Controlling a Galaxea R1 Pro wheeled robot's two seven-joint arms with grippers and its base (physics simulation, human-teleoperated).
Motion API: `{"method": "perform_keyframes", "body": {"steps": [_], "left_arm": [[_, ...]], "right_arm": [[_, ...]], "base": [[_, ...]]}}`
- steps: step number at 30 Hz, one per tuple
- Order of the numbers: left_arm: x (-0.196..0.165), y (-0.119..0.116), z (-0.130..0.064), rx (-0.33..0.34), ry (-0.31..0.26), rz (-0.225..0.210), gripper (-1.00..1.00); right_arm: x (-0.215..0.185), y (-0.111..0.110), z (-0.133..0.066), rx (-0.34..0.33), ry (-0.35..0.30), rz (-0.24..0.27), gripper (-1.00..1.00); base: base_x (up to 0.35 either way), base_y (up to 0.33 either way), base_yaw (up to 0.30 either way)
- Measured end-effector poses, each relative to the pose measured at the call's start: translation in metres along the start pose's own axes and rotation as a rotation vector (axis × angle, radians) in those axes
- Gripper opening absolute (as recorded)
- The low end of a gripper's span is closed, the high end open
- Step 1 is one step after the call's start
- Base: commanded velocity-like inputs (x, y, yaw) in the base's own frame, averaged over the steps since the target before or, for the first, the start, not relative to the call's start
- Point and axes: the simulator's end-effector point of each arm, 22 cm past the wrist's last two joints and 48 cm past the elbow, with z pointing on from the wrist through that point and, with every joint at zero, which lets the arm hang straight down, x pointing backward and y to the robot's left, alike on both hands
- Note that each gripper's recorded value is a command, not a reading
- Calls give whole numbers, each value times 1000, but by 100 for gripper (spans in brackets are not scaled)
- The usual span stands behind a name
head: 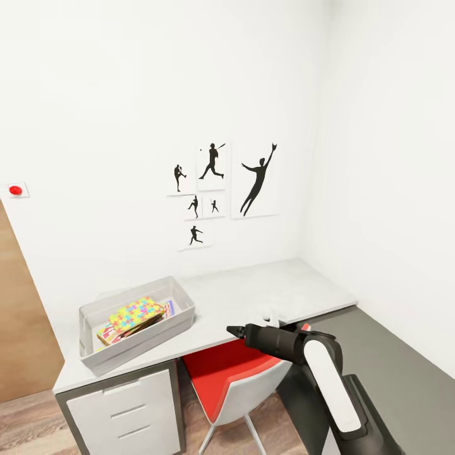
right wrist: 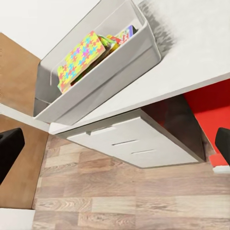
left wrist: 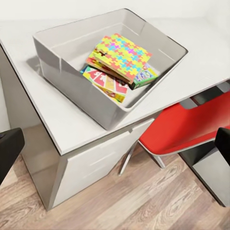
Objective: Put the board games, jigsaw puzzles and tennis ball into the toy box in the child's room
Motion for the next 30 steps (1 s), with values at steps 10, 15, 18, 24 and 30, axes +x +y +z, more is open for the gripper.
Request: {"method": "perform_keyframes", "body": {"steps": [10, 15, 18, 24, 30], "left_arm": [[0, 0, 1, 1, 0, 0, 100], [0, 0, 1, 2, 0, 0, 100], [0, 0, 1, 2, 0, -1, 100], [0, 0, 1, 2, 1, -1, 100], [1, 0, 1, 1, 2, -1, 100]], "right_arm": [[1, 2, 1, -1, 2, -1, 100], [1, 2, 1, 0, 3, -1, 100], [1, 2, 1, 0, 3, -2, 100], [2, 2, 1, 0, 4, -2, 100], [2, 2, 1, 0, 4, -1, 100]], "base": [[-91, 122, 98], [-96, 174, 267], [-40, 61, 283], [-10, 16, 288], [-1, 2, 290]]}}
